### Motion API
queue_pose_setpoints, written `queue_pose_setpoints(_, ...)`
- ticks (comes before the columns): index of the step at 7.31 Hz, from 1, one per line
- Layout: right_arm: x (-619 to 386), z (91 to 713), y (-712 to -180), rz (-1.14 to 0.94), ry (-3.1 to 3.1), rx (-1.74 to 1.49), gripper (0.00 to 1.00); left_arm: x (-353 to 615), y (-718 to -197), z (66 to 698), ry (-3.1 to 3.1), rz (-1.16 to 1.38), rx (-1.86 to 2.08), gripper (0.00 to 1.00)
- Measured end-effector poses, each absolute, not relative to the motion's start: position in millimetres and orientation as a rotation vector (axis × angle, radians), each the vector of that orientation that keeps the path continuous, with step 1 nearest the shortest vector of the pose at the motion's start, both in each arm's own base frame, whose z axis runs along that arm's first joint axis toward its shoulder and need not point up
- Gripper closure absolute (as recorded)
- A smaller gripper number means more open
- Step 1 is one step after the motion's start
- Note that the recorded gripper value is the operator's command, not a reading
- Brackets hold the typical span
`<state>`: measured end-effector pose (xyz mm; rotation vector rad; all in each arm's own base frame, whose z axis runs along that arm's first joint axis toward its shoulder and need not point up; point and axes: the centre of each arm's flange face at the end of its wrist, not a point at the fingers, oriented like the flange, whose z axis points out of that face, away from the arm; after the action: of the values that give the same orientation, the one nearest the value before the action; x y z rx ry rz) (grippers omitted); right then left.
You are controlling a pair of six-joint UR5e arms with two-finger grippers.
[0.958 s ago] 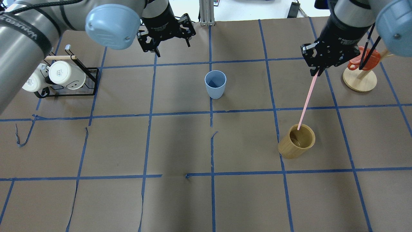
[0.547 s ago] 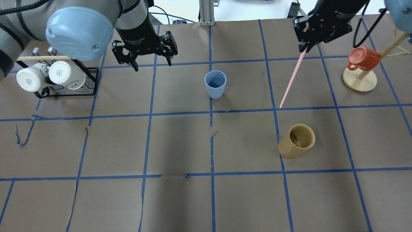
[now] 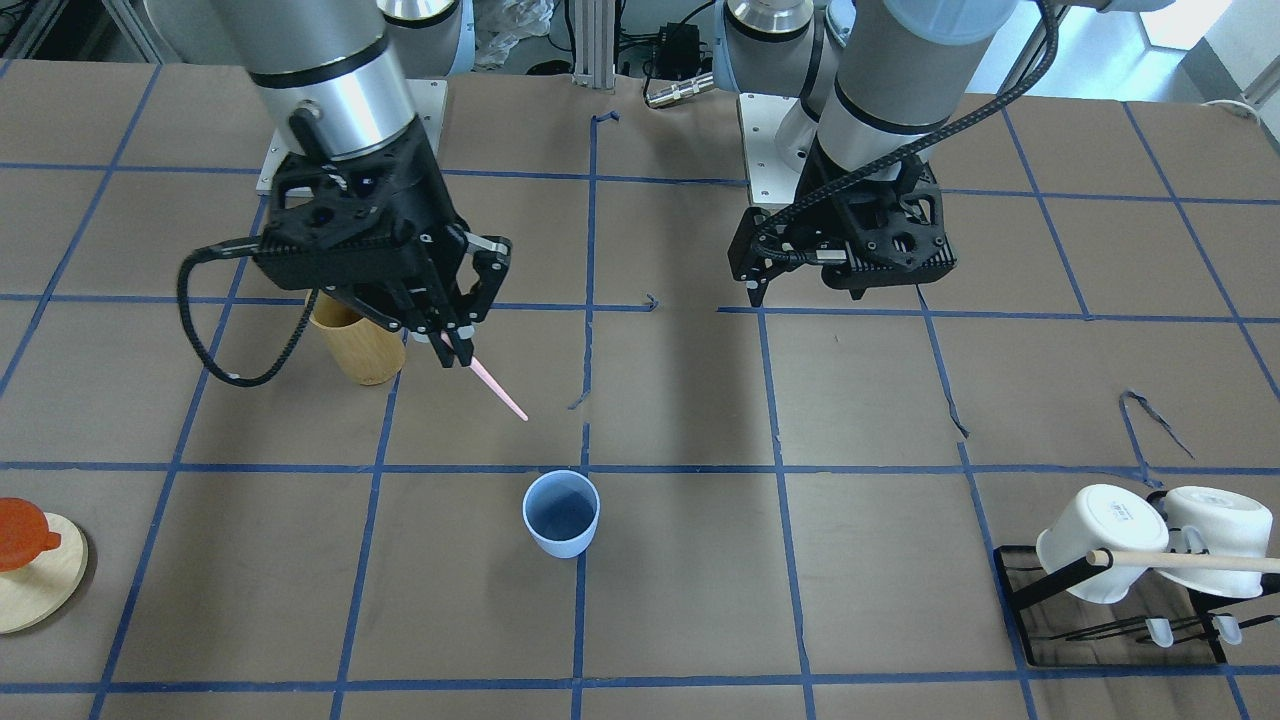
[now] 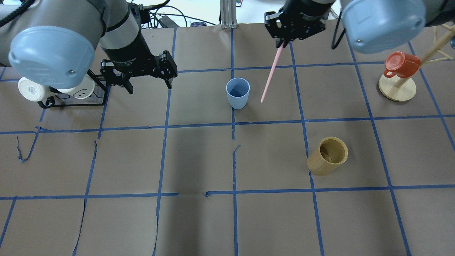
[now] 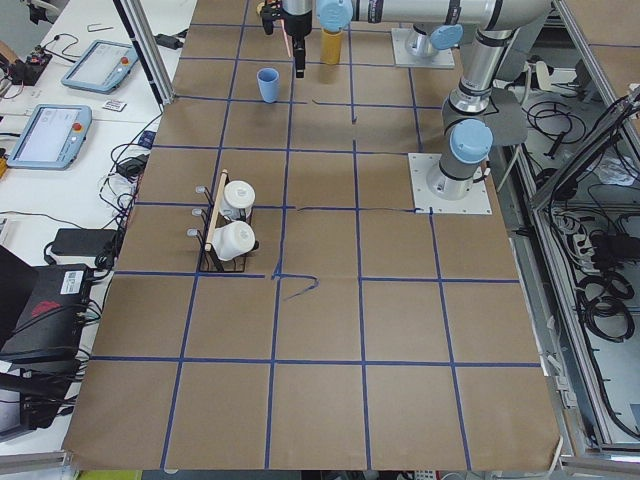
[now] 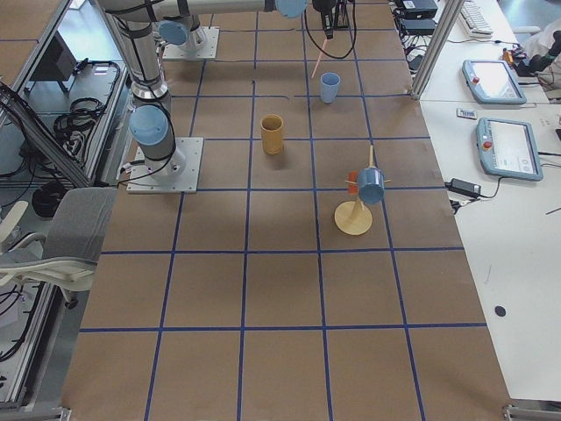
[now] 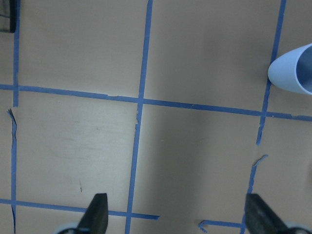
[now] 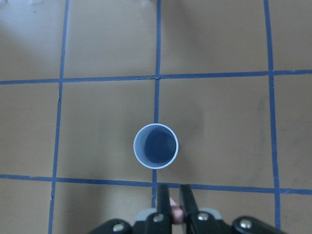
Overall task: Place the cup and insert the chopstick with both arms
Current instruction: 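Carry the chopstick over the blue cup and lower it inside with the right gripper, then open the right gripper and raise it away from the blue cup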
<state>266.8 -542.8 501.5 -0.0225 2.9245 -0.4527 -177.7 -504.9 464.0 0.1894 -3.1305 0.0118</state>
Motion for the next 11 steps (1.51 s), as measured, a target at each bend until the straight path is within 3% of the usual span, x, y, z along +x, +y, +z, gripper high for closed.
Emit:
queue_pose_setpoints(5, 297, 480, -560, -0.625, 2.924, -0.044, 0.97, -175, -507, 466, -3.131, 0.019, 0.192, 0.0)
queue_pose_setpoints(7, 299, 474, -568, -0.668, 2.914, -0.039, 0.81, -174, -507, 466, -3.131, 0.02, 0.192, 0.0)
queue_pose_setpoints(8, 299, 472, -569, -0.672, 2.914, -0.036, 0.59, -175, -507, 466, -3.131, 0.021, 0.191, 0.0)
queue_pose_setpoints(10, 298, 467, -569, -0.665, 2.918, -0.03, 0.41, -174, -507, 467, -3.131, 0.022, 0.192, 0.0)
queue_pose_setpoints(11, 298, 464, -569, -0.662, 2.919, -0.027, 0.2, -174, -507, 467, -3.131, 0.023, 0.193, 0.0)
